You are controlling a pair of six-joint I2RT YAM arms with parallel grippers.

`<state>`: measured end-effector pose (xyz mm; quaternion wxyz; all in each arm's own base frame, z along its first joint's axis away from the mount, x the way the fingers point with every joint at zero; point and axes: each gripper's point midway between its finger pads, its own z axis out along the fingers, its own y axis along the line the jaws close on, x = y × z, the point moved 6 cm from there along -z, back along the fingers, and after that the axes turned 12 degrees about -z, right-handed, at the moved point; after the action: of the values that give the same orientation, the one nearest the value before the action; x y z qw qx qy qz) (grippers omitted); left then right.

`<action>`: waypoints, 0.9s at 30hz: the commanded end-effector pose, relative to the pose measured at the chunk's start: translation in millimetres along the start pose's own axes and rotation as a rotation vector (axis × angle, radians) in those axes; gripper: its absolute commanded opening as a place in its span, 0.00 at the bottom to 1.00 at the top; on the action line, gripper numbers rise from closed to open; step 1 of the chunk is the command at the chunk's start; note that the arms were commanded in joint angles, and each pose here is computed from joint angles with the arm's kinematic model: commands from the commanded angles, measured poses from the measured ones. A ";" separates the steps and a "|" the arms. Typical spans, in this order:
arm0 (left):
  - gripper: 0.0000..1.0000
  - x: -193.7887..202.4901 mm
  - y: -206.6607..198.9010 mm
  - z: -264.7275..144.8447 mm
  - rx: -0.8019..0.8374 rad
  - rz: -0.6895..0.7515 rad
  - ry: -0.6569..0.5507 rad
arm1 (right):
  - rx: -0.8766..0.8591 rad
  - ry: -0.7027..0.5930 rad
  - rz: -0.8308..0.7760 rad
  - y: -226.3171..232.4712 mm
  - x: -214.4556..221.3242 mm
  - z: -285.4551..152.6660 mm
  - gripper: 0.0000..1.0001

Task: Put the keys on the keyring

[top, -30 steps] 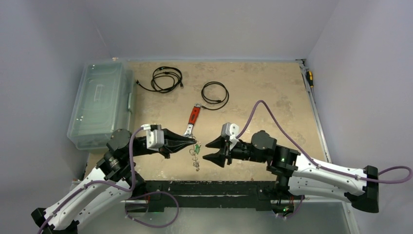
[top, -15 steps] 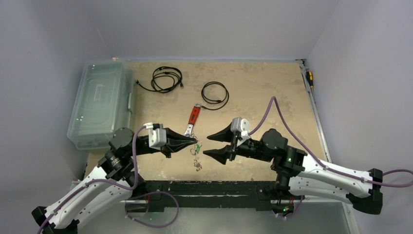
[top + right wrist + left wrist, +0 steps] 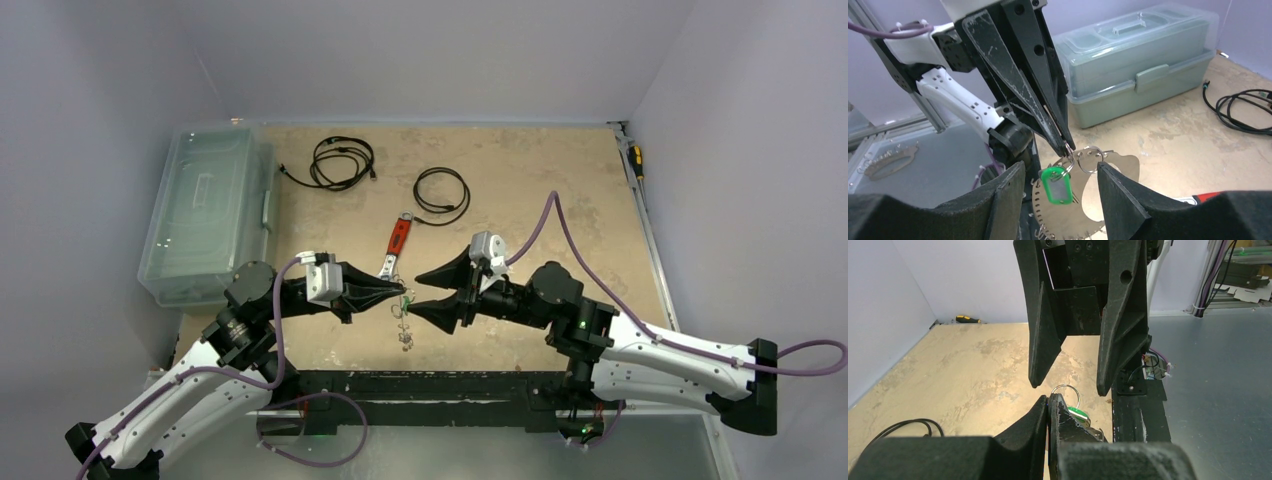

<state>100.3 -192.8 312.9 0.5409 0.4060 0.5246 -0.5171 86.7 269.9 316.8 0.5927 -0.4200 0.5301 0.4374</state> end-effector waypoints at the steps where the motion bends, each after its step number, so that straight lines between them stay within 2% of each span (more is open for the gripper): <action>1: 0.00 -16.2 -0.7 -0.3 -0.001 0.053 -0.050 | 0.002 -0.135 0.021 0.1 -35.8 3.9 0.58; 17: 0.00 -18.7 -2.9 -1.7 0.004 0.056 -0.061 | 0.008 -0.075 -0.015 -3.6 -9.0 16.6 0.45; 27: 0.00 -20.7 -6.1 -2.8 0.020 0.061 -0.071 | -0.049 -0.102 -0.045 0.6 3.9 19.2 0.37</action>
<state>98.1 -190.9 315.6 0.5453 0.4061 0.5189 -0.5181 92.7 286.2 303.3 0.6003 -0.4190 0.5149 0.4460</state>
